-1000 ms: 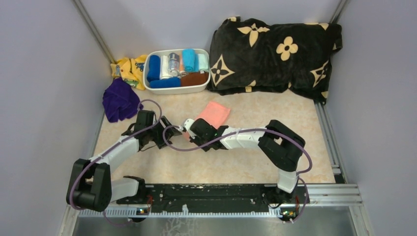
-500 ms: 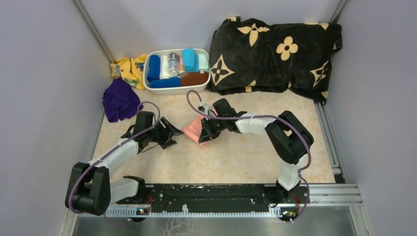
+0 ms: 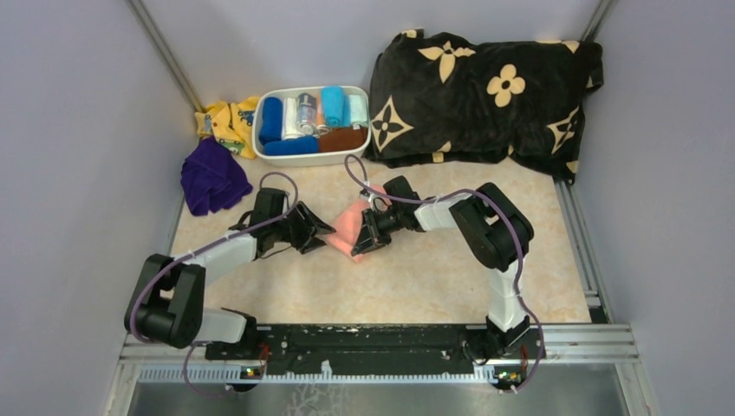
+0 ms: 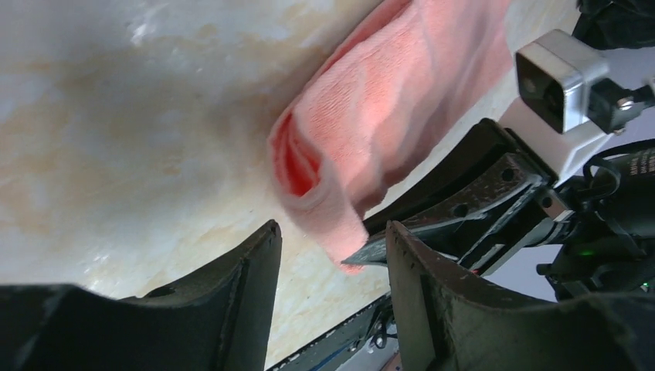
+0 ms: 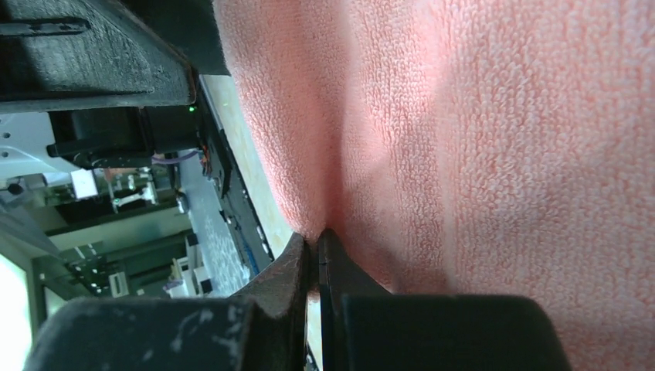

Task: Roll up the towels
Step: Roll the towel at the center of the board.

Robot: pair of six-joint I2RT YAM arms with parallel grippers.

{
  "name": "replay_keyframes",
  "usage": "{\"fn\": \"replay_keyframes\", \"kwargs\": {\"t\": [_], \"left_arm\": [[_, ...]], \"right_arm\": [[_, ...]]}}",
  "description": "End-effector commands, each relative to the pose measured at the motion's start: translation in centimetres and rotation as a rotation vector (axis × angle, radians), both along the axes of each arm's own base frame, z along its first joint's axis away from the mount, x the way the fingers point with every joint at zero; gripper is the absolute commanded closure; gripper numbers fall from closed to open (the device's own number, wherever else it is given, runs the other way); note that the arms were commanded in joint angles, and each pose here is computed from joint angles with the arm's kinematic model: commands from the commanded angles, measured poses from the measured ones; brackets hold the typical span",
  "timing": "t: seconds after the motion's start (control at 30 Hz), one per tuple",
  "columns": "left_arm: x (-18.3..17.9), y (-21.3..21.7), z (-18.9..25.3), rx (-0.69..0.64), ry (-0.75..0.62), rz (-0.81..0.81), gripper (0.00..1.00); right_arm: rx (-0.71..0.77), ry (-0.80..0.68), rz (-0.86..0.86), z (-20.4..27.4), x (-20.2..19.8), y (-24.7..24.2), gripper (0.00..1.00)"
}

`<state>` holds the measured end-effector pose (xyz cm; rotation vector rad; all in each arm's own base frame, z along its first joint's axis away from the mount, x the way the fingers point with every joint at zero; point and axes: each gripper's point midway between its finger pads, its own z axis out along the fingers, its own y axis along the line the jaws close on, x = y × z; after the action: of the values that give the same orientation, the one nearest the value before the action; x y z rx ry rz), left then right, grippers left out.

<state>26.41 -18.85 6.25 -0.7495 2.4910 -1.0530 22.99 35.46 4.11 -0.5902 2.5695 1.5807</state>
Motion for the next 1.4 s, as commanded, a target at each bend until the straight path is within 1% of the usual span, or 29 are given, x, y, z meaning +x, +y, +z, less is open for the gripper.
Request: {"fn": "replay_keyframes", "kwargs": {"t": [0.0,0.1,0.3,0.43,0.5,0.6,0.63,0.73,0.8,0.9,1.03,1.17,1.23,1.37], "left_arm": [[3.1,-1.6,1.6,-0.009,-0.081,-0.015,0.44],[4.1,-2.1,1.4,-0.005,-0.08,-0.026,0.49],[4.7,-2.8,0.0,0.019,-0.058,-0.042,0.6],[4.7,-2.7,-2.1,0.052,-0.015,-0.041,0.64],[4.4,-2.5,-3.1,0.068,0.011,-0.038,0.66],[3.8,-2.0,-4.3,0.089,0.045,-0.023,0.67],[3.5,-1.8,-4.6,0.093,0.055,-0.016,0.68],[2.9,-1.4,-5.3,0.097,0.084,0.011,0.69],[2.7,-1.1,-5.6,0.098,0.099,0.033,0.7],[2.5,-0.8,-5.8,0.102,0.107,0.059,0.7],[2.4,-0.2,-5.8,0.119,0.103,0.082,0.7],[2.2,0.0,-5.9,0.125,0.107,0.089,0.7],[2.0,0.1,-6.1,0.125,0.114,0.093,0.7],[1.8,0.2,-6.1,0.125,0.115,0.095,0.7]], "right_arm": [[0.05,0.018,-0.012,0.3,0.6,0.2,1.0],[0.04,0.048,-0.038,-0.4,0.7,-0.2,1.0],[0.005,0.051,-0.071,-1.2,1.3,-0.8,1.0],[-0.015,-0.018,-0.078,-0.4,2.1,-0.9,0.92],[-0.041,-0.057,-0.09,0.3,2.4,-1.2,0.86],[-0.089,-0.165,-0.112,1.9,3.3,-1.9,0.75],[-0.106,-0.211,-0.119,2.6,3.6,-2.2,0.69],[-0.178,-0.38,-0.112,4.4,3.8,-2.9,0.61],[-0.246,-0.502,-0.093,5.1,3.5,-2.9,0.6],[-0.295,-0.684,-0.039,6.5,2.4,-2.0,0.59],[-0.329,-0.835,0.049,6.2,0.5,0.2,0.6],[-0.369,-0.88,0.105,4.6,-0.2,1.3,0.61],[-0.416,-0.887,0.127,3.0,0.0,1.1,0.61],[-0.462,-0.92,0.135,2.0,0.8,0.9,0.61]]}}
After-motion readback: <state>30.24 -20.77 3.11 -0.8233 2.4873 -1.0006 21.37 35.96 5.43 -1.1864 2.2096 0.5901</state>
